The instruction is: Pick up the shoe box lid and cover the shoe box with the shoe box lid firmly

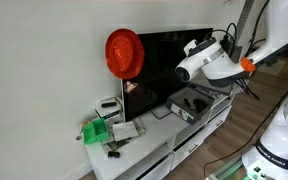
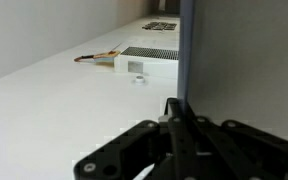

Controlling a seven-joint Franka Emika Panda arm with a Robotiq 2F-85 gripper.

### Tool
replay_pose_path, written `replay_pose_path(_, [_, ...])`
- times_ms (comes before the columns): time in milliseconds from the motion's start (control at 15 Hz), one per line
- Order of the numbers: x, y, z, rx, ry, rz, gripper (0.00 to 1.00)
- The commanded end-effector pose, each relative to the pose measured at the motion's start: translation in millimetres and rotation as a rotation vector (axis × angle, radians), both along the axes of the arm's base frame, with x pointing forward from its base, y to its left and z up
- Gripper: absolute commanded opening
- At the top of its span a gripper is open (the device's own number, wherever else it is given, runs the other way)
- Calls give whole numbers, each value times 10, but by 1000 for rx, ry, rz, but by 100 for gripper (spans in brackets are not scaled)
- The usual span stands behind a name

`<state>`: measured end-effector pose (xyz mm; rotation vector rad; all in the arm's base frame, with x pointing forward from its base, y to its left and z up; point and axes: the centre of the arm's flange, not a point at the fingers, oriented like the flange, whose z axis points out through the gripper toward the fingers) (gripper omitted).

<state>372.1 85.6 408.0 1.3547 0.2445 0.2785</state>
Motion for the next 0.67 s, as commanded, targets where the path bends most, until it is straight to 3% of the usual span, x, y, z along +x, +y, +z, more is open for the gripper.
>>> replay_pose_path(0, [3, -4, 3, 1, 0, -1, 4])
replay_pose_path(200, [15, -14, -30, -31, -15, 4, 1])
replay_pose_path(600, [6, -138, -564, -91, -107, 29, 1])
